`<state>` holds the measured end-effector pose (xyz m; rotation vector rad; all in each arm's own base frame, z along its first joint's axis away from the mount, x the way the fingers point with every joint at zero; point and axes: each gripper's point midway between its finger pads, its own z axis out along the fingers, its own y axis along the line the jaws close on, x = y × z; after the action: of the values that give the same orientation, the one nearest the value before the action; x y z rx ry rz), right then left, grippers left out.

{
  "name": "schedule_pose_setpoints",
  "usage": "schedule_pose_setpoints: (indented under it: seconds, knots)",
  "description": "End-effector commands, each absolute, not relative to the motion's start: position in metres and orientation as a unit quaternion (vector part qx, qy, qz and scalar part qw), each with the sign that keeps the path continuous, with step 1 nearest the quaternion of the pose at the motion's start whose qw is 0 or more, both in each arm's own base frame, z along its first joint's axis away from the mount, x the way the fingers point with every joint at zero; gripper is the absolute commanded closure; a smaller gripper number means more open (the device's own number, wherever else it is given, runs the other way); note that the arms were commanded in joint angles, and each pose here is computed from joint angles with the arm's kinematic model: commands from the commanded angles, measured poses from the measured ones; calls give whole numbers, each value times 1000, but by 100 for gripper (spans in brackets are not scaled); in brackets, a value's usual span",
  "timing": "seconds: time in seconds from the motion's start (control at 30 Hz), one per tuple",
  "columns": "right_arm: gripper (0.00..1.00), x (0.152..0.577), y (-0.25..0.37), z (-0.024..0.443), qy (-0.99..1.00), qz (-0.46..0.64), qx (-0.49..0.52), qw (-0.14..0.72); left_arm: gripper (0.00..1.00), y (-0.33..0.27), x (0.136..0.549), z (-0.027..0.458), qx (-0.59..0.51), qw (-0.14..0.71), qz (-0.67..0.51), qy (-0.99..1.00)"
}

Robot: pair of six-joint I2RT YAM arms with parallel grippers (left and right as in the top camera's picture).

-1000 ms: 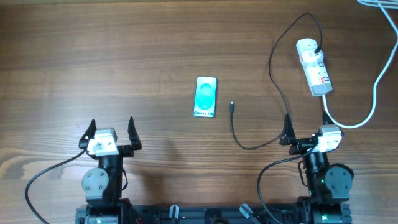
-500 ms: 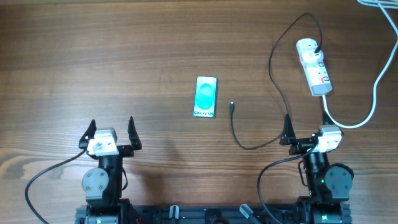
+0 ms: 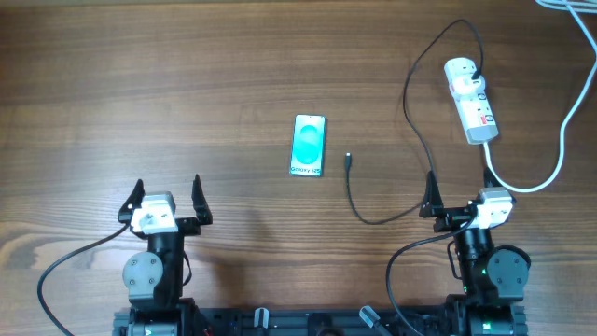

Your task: Plug charger to phone and switch on socket

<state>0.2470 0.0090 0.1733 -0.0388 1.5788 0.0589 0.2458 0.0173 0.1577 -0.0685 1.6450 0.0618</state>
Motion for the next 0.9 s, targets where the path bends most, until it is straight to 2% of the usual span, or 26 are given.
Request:
schedule_pose_setpoints:
  seconds: [0.0,0.07,0.1,0.13,0.23,0.3,0.37,0.47,0.5,0.57,0.63,0.67,0.77,0.87]
  knots:
    - [0,247,9,174,708,21,-20,706,0,18,246,157,-29,680,28,732]
    - [0,247,9,174,708,21,-20,706,0,-46,239,167,-5,665,-205,718]
    - [0,247,9,174,708,21,-20,706,0,-79,226,172,25,628,-315,711]
    - [0,247,9,174,708,21,-20,706,0,-93,218,179,42,613,-362,701]
    - [0,247,9,174,708,21,-20,706,0,-98,210,215,64,650,-388,649]
    - [0,247,9,174,708,21,-20,706,0,-98,176,298,142,773,-364,499]
    - [0,247,9,174,708,21,-20,706,0,-75,137,367,123,866,-320,363]
    - [1,247,9,174,708,21,-20,706,0,-62,121,418,84,879,-315,349]
    - [0,247,9,174,708,21,-20,706,0,-68,131,428,78,846,-326,416]
    - [0,247,9,174,708,21,-20,706,0,-71,158,414,50,752,-290,589]
    - [0,247,9,174,708,21,-20,706,0,-36,184,395,-59,651,-199,730]
    - [0,247,9,174,708,21,-20,706,0,-31,189,396,-71,612,-180,767]
    - [0,247,9,174,708,21,-20,706,0,-38,206,416,-76,549,-197,808]
    - [0,247,9,174,708,21,-20,706,0,-75,218,425,-17,509,-292,809]
